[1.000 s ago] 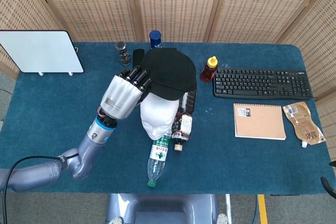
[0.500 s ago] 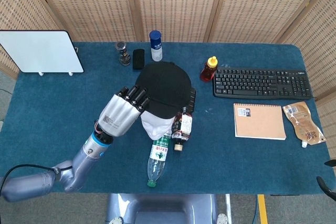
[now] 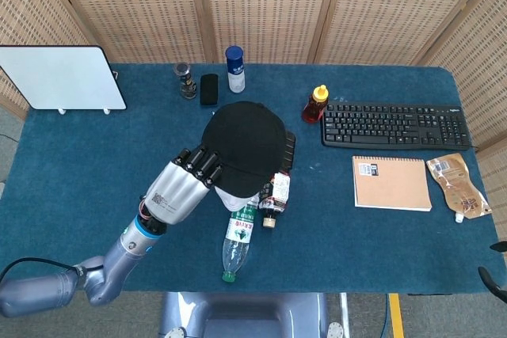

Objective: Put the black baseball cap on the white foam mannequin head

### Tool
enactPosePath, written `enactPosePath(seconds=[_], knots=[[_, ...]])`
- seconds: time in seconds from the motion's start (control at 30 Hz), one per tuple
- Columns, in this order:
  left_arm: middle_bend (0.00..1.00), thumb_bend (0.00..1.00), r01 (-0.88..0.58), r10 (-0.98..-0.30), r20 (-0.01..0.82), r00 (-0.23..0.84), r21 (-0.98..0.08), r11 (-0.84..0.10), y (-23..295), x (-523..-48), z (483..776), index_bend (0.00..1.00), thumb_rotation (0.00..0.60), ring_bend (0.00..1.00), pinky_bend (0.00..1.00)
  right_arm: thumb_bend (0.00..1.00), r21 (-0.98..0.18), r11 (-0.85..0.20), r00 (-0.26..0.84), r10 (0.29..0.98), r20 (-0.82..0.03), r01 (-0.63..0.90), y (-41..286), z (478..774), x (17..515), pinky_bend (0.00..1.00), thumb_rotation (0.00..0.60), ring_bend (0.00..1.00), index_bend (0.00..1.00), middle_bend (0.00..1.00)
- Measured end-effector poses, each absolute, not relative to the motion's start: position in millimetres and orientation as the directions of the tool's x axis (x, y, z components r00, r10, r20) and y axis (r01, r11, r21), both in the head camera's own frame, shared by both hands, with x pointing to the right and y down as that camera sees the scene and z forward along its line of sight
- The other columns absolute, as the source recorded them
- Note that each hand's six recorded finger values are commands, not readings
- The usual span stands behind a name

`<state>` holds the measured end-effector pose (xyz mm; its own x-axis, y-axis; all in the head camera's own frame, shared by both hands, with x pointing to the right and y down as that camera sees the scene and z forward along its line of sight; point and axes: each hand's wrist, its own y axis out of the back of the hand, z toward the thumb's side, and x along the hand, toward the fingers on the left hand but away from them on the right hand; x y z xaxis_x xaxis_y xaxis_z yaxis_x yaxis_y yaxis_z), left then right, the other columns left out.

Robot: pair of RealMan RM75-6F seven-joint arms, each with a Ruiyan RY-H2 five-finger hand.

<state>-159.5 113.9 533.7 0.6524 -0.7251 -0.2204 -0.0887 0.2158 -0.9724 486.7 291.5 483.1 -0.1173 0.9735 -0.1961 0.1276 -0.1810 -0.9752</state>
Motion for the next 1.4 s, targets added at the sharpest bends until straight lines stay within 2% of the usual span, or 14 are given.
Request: enactPosePath(seconds=[0.33, 0.43, 0.53, 0.6, 0.73, 0.87, 1.07, 1.2, 1.4], knots=[[0.47, 0.64, -0.059, -0.733, -0.167, 0.66, -0.984, 0.17, 129, -164, 544, 0.66, 0.6, 0.42, 0.74, 0.23, -0.973, -0.19, -0.12, 0.971, -0.205, 0.129, 292, 485, 487, 0.57, 0.6, 0.52, 0.43, 0.47], [0.47, 0.56, -0.047, -0.739, -0.147, 0.657, -0.987, 0.155, 132, -166, 547, 0.64, 0.6, 0.42, 0.73, 0.23, -0.973, -0.189, -0.117, 0.972, -0.204, 0.129, 292, 485, 487, 0.57, 0.6, 0.52, 0.43, 0.47], [0.45, 0.46, -0.041, -0.75, -0.125, 0.649, -0.991, 0.13, 133, -167, 547, 0.54, 0.6, 0.39, 0.71, 0.23, -0.973, -0.189, -0.116, 0.972, -0.204, 0.129, 291, 485, 487, 0.57, 0.6, 0.52, 0.43, 0.47], [0.4, 0.36, -0.03, -0.76, -0.102, 0.642, -0.994, 0.108, 133, -168, 547, 0.44, 0.6, 0.34, 0.69, 0.23, -0.973, -0.189, -0.117, 0.972, -0.204, 0.13, 292, 485, 487, 0.57, 0.6, 0.52, 0.43, 0.47], [0.33, 0.27, 0.004, -0.78, -0.049, 0.624, -0.998, 0.066, 133, -171, 545, 0.34, 0.6, 0.26, 0.64, 0.23, -0.974, -0.185, -0.118, 0.972, -0.201, 0.133, 292, 485, 487, 0.57, 0.6, 0.52, 0.43, 0.47], [0.3, 0.24, 0.027, -0.799, -0.002, 0.601, -0.999, 0.022, 129, -175, 540, 0.28, 0.6, 0.23, 0.59, 0.23, -0.974, -0.181, -0.116, 0.974, -0.197, 0.134, 292, 484, 487, 0.57, 0.6, 0.52, 0.43, 0.47], [0.27, 0.23, 0.031, -0.812, 0.018, 0.583, -1.0, 0.0, 124, -181, 534, 0.23, 0.6, 0.19, 0.54, 0.23, -0.975, -0.178, -0.116, 0.974, -0.193, 0.133, 292, 483, 487, 0.57, 0.6, 0.52, 0.43, 0.47], [0.21, 0.21, 0.044, -0.824, 0.045, 0.565, -0.999, -0.024, 120, -187, 532, 0.17, 0.6, 0.13, 0.48, 0.23, -0.976, -0.174, -0.116, 0.975, -0.19, 0.135, 292, 483, 487, 0.57, 0.6, 0.52, 0.43, 0.47], [0.18, 0.2, 0.077, -0.84, 0.137, 0.525, -0.991, -0.114, 118, -206, 529, 0.16, 0.6, 0.09, 0.43, 0.23, -0.975, -0.178, -0.114, 0.974, -0.194, 0.133, 291, 483, 486, 0.57, 0.6, 0.52, 0.43, 0.47]])
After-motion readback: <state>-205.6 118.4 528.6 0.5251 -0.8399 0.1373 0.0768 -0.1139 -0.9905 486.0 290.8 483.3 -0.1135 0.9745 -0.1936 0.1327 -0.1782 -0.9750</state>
